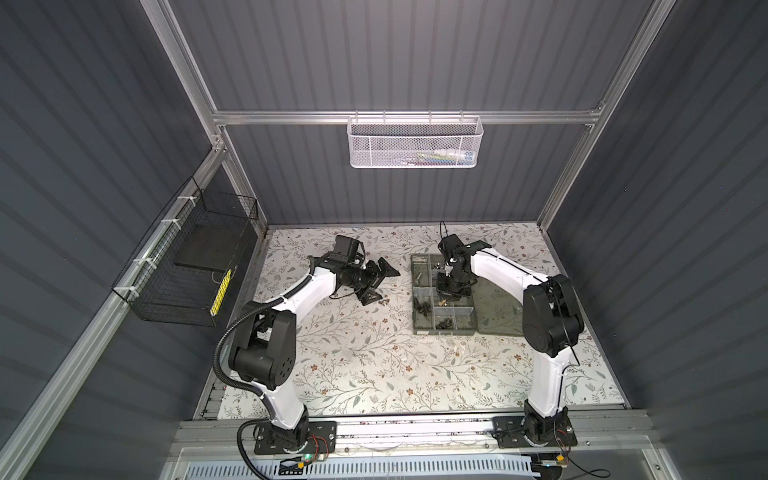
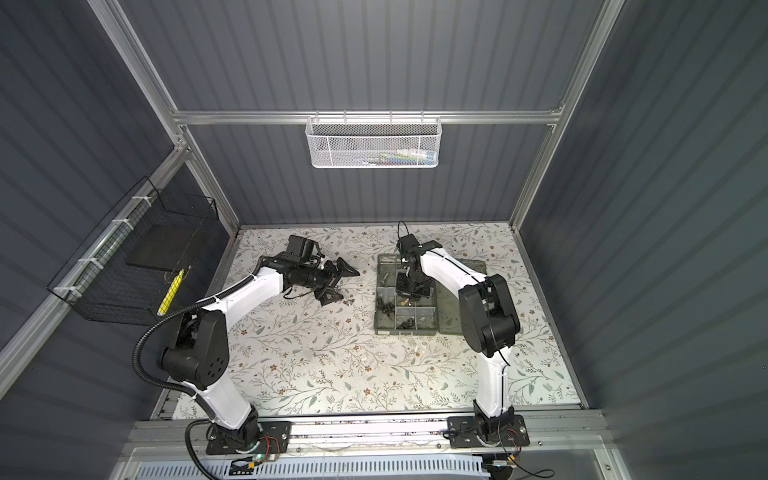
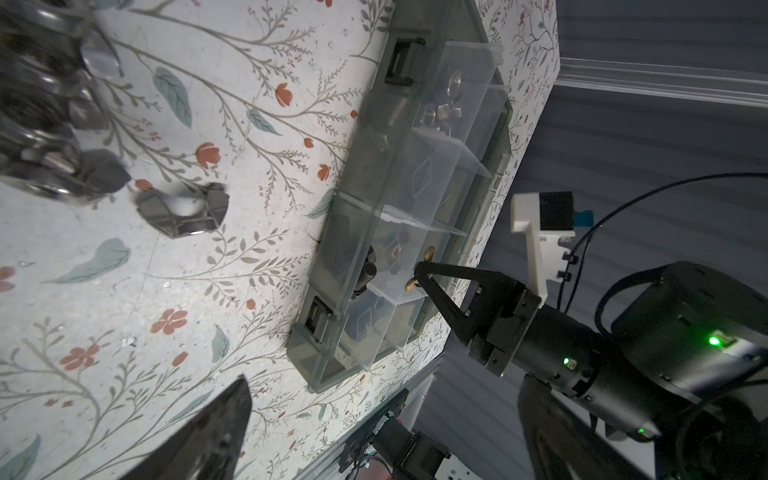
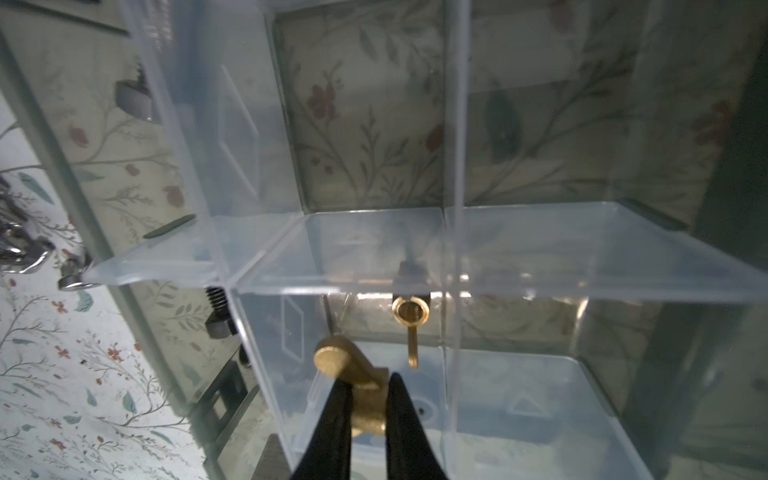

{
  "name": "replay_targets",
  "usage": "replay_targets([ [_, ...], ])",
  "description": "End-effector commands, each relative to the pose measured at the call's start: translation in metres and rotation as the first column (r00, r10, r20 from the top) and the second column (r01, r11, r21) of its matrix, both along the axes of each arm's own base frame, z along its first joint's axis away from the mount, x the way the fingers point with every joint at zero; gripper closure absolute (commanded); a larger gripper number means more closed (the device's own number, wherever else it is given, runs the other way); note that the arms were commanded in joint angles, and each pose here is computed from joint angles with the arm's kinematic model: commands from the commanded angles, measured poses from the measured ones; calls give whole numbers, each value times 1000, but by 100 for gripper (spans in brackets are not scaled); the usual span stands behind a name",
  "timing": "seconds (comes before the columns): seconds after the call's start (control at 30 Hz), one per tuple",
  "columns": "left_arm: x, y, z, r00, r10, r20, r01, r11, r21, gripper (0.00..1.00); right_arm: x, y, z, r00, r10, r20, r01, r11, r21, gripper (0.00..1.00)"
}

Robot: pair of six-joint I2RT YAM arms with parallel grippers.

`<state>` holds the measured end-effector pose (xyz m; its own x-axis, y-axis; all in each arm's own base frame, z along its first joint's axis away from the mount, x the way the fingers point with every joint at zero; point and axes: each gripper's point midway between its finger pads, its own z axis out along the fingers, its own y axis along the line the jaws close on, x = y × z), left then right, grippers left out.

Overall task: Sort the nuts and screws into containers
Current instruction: 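Carry the brass wing nut into a compartment and open the right gripper, then withdraw the right gripper to the box edge while the left gripper moves over the pile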

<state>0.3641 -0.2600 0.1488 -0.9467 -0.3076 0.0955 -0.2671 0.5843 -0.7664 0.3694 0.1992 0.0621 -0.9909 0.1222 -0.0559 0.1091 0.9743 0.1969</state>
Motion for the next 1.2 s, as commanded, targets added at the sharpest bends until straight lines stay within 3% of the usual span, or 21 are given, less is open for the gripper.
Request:
replay_targets([
  [0.0,-4,3,-6,998,-52,-20,54,996,72,0,11,4,9,999,15,28,-16,1000,19,77],
  [0.47,3,17,-32,980,-179,-85,195,947,256,3,11,7,45,995,31,100,-36,998,48,51],
  [0.6,4,20,-43,967,-243,-75,255,916,310,9,3,12,63,989,35,145,-47,996,76,37],
  [0.83,20,12,-61,926,-376,-23,356,852,383,21,-18,14,83,982,-21,189,-7,989,146,1],
  [1.17,28,1,-91,825,-565,30,483,730,484,32,-42,6,84,982,-35,188,5,988,155,1],
])
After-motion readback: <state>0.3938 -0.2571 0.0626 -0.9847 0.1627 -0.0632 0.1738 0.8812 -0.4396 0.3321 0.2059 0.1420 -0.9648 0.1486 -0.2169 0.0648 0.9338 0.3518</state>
